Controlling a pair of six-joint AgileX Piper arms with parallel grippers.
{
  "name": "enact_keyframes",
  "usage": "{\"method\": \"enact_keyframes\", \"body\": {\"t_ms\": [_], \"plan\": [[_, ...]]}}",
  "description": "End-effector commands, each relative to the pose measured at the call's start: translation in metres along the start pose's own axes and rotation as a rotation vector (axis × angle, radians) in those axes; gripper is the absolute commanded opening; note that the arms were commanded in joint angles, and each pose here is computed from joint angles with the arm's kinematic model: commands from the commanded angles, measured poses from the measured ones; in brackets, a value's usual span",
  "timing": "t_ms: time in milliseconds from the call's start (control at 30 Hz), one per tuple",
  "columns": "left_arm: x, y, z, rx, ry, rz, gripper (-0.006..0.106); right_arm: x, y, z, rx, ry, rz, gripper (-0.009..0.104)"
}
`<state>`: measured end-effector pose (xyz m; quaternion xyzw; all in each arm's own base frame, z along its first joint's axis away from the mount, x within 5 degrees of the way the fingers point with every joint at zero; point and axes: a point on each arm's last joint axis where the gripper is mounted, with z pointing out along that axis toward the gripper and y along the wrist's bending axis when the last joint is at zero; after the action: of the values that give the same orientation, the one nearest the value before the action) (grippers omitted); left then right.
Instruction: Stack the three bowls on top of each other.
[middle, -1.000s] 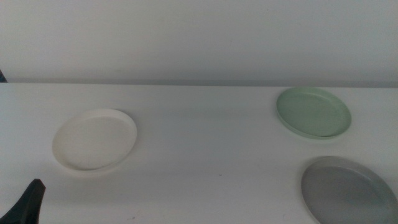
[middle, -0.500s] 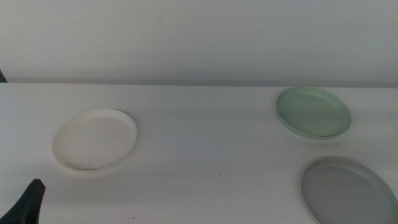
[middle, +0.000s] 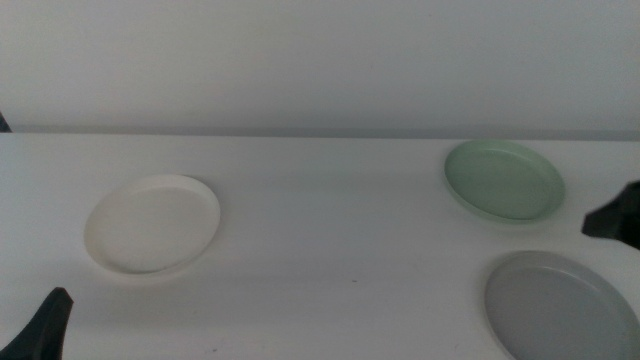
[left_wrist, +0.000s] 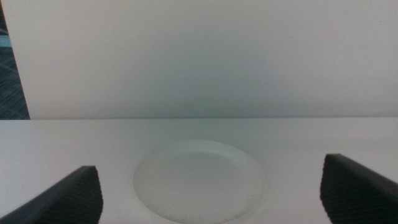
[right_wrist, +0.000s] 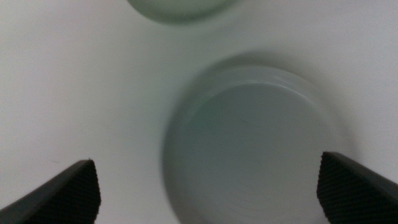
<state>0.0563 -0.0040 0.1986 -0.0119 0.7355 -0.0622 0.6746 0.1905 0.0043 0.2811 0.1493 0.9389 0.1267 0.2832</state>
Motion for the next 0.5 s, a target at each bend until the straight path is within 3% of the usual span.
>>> {"method": "enact_keyframes", "body": {"t_ms": [0,100,200,333,467], "plan": [[0.010,0.001,-0.001,0.008,-0.016,0.000,0.094,-0.004,0.004,0.001,-0.038,-0.027,0.014,0.093],[0.010,0.001,-0.001,0.008,-0.016,0.000,0.094,-0.002,0.001,0.001,-0.009,-0.008,-0.094,0.093],[0.010,0.001,-0.001,0.008,-0.016,0.000,0.094,0.000,-0.006,0.004,0.061,0.041,-0.091,0.093],[0.010,0.001,-0.001,0.008,-0.016,0.000,0.094,-0.005,-0.034,0.014,0.200,0.155,0.014,0.093],[0.010,0.001,-0.001,0.008,-0.016,0.000,0.094,-0.008,-0.069,0.034,0.250,0.296,0.132,0.089]]}}
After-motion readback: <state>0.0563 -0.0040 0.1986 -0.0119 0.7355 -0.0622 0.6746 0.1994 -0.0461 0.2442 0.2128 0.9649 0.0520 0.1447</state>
